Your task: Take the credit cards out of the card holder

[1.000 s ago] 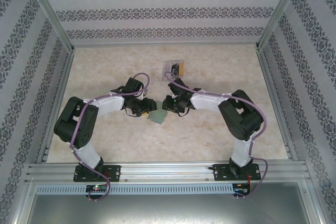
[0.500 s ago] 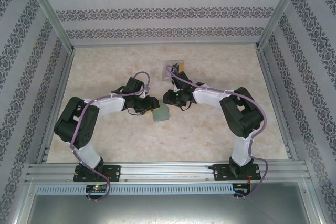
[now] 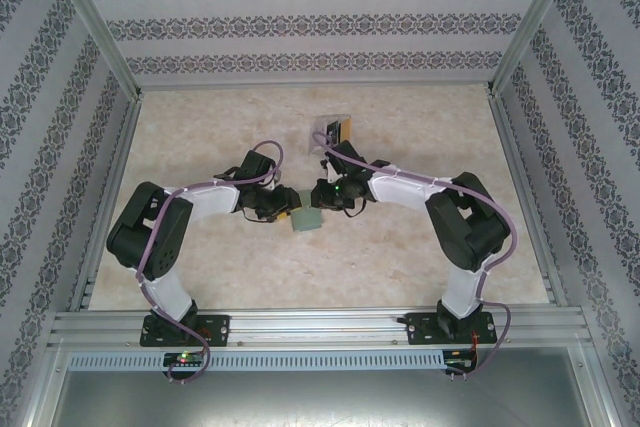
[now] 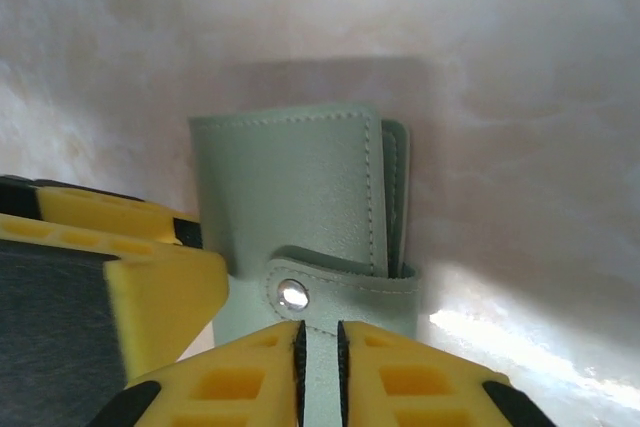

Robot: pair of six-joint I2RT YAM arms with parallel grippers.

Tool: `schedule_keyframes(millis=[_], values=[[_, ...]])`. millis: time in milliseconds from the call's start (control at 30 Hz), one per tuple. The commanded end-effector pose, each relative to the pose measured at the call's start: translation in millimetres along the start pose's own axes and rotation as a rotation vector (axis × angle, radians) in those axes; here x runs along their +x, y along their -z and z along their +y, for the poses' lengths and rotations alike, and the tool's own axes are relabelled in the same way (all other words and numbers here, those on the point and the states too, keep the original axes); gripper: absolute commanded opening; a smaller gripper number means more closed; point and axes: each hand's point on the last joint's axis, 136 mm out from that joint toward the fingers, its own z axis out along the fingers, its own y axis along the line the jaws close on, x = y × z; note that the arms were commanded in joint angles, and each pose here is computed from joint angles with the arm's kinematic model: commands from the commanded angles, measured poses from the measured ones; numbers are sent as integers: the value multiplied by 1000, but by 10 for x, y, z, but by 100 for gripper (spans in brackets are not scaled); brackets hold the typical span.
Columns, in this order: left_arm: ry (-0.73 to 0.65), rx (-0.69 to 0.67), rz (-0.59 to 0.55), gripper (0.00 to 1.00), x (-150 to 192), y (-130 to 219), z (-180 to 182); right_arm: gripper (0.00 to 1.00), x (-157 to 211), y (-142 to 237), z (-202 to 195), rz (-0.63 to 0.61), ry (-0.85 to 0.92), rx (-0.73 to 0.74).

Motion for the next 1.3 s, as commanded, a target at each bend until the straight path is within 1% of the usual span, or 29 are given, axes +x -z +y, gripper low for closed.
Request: schedule_keyframes(millis=[0,167,367,467,533,700,867,1000,1100,1167,1267], values=[[11,25,27,44,76,-43,-31,18,98,-115,-6,58,-13,-13],[20,36,42,45,79,-77,2,17,107,-193,-103,70,-39,12],[-4,168,58,45,48,-92,-234,17,126,-233,-204,74,-65,28],[2,176,28,44,-6,-27,-291,17,121,-225,-241,69,-75,39],[-19,195,18,43,-21,37,-377,18,114,-212,-255,63,-83,49],[-55,210,-1,34,-21,128,-441,20,69,-158,-245,38,-83,57],[-79,220,-11,30,-10,166,-460,22,22,-94,-269,12,-85,71],[-82,214,-5,20,-2,156,-441,24,-26,-36,-250,-4,-85,54],[-88,208,-3,12,-3,147,-434,26,-111,96,-172,-56,-74,18],[-93,207,-2,9,-7,143,-435,29,-176,194,-107,-91,-68,-16],[-97,199,-1,4,-15,137,-432,37,-200,254,2,-97,-41,-58]])
